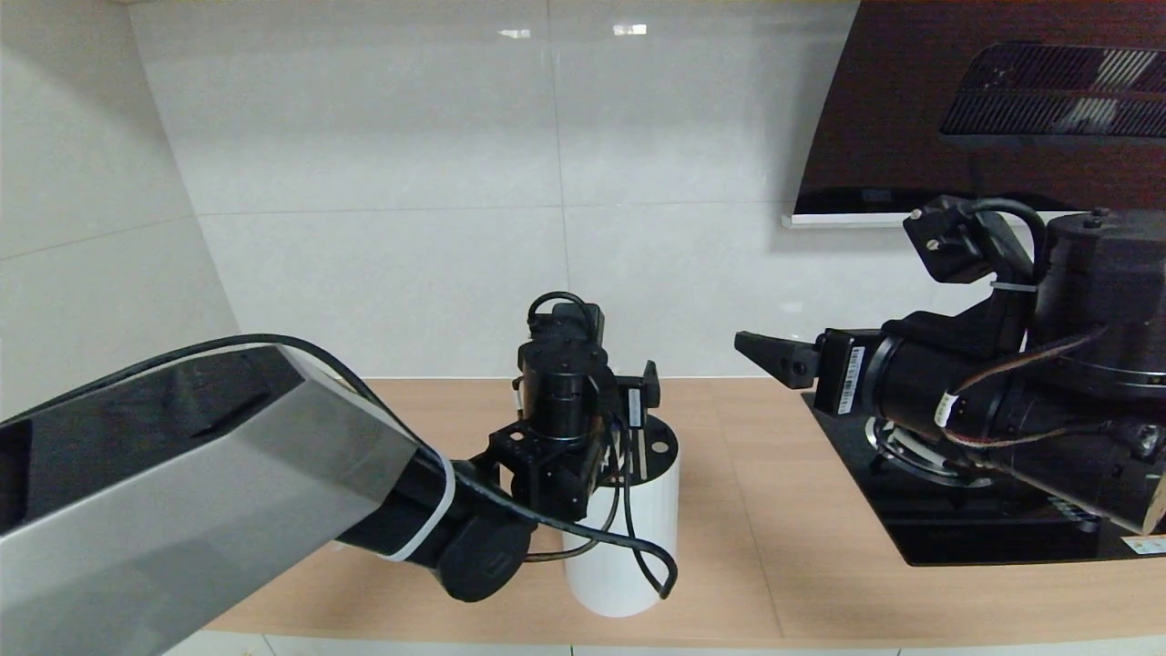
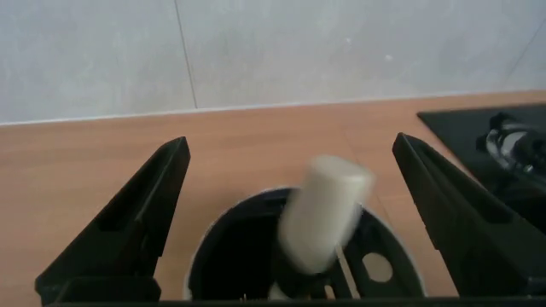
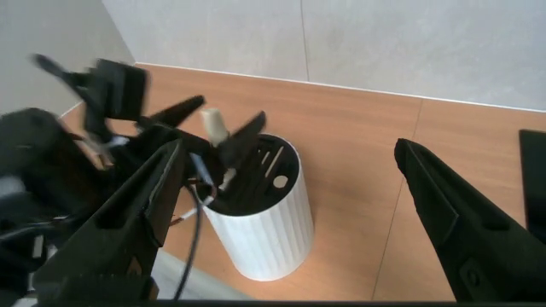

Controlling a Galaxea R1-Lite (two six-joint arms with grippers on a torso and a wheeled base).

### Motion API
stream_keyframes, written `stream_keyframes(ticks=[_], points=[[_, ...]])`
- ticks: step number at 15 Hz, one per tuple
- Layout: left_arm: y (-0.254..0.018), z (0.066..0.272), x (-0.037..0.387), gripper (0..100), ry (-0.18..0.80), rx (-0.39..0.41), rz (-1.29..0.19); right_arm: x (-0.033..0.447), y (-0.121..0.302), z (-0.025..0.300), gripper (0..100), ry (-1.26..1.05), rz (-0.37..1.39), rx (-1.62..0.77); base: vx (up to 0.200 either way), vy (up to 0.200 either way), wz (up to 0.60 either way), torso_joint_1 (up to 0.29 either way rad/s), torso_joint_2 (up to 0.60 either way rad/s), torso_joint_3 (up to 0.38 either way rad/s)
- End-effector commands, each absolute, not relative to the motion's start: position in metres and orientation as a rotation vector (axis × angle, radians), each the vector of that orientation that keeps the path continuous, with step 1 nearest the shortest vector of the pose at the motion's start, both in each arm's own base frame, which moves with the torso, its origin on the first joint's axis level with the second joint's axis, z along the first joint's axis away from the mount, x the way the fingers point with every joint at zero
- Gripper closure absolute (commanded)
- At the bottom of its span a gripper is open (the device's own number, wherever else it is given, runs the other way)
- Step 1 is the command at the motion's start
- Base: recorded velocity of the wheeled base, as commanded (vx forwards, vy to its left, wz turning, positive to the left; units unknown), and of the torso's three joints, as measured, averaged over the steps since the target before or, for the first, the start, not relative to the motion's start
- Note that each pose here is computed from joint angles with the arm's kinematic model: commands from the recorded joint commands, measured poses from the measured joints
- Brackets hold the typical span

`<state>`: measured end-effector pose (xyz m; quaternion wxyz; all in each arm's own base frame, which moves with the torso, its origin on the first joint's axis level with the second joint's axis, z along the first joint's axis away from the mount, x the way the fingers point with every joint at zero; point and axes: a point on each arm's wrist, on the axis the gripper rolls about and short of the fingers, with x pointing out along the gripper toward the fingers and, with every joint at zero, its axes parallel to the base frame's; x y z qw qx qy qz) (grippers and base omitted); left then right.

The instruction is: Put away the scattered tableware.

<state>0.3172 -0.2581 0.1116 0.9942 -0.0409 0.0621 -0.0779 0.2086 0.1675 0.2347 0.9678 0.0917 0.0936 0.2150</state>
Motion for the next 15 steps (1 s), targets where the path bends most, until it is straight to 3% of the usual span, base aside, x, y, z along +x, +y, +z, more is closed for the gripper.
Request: stream_keyframes(ticks=[1, 5, 7, 12, 15], points=[[-0.234, 0.177, 0.303, 0, -0.009, -0.153, -0.144, 0.209, 0.167, 0.235, 0, 0.187, 0.433, 0.188, 0.000, 0.000, 0.00, 0.000, 0.00, 0.000], [-0.163, 0.278, 0.253, 0, -0.234, -0.259, -0.178, 0.207, 0.141, 0.260, 0, 0.095, 0.371, 0.228, 0.000, 0.000, 0.00, 0.000, 0.00, 0.000], [-0.122, 0.306, 0.225, 0, -0.271, -0.252, -0.136, 0.199, 0.116, 0.270, 0, 0.030, 0.295, 0.164, 0.000, 0.000, 0.00, 0.000, 0.00, 0.000], [-0.058, 0.290, 0.142, 0, -0.203, -0.198, -0.088, 0.131, 0.063, 0.263, 0, -0.059, 0.210, 0.161, 0.000, 0.000, 0.00, 0.000, 0.00, 0.000], [-0.024, 0.274, 0.070, 0, -0.200, -0.198, -0.089, 0.077, 0.020, 0.244, 0, -0.108, 0.058, 0.144, 0.000, 0.000, 0.00, 0.000, 0.00, 0.000]])
